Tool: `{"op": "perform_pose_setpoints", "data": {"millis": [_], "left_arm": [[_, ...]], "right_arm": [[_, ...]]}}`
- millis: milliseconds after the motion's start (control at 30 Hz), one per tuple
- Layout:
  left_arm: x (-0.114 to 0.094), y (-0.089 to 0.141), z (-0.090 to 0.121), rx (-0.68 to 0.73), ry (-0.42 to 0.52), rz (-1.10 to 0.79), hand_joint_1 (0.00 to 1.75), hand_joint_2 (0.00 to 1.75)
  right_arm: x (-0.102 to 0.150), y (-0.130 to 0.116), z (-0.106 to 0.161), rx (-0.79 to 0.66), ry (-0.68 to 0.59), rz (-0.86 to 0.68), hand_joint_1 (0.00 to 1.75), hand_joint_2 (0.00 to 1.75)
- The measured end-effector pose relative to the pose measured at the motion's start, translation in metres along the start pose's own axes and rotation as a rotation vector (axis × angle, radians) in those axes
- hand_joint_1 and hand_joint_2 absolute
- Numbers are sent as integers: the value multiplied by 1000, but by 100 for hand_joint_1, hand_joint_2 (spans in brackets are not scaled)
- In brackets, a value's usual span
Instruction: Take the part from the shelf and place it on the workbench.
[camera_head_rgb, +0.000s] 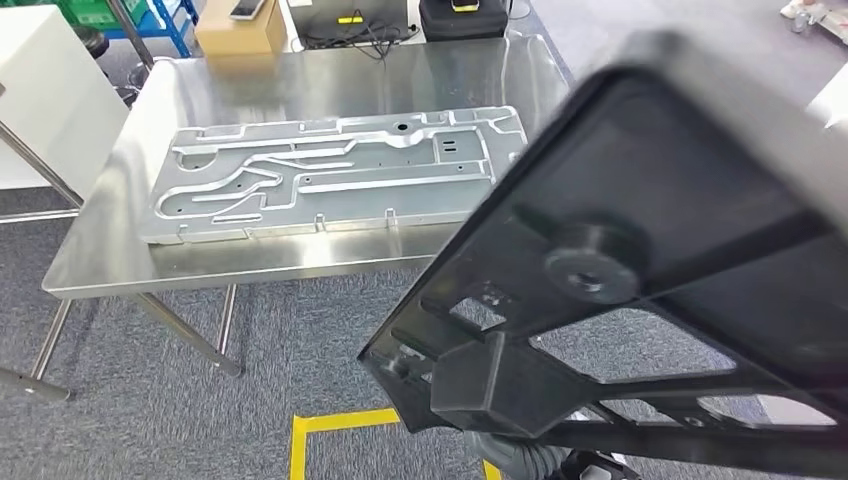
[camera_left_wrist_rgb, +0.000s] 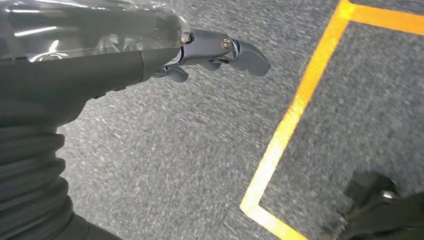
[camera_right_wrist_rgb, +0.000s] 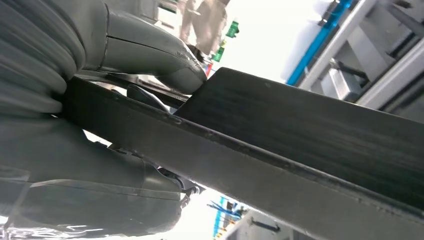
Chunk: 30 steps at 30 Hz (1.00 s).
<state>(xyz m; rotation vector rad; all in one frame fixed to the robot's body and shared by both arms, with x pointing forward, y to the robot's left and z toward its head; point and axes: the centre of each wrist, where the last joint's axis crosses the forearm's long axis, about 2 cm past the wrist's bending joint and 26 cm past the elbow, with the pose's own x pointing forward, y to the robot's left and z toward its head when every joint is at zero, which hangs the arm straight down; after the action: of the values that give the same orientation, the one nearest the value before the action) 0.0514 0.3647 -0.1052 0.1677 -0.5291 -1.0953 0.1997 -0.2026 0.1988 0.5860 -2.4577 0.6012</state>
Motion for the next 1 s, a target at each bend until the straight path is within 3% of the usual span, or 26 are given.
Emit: {"op": "perform_pose_setpoints", "data": {"millis": [200, 533, 1000], "left_arm": [[-2, 0, 1, 0, 9, -3, 0, 175], [-5, 7, 1, 22, 28, -18, 0, 175], [-6, 10, 0, 31, 23, -20, 0, 175]], "right_arm": [[-2, -1, -6, 10, -16, -24, 175, 175], [-12, -26, -26, 4, -64, -23, 175, 175], [-23, -34, -33, -28, -56, 10, 175, 175]]}}
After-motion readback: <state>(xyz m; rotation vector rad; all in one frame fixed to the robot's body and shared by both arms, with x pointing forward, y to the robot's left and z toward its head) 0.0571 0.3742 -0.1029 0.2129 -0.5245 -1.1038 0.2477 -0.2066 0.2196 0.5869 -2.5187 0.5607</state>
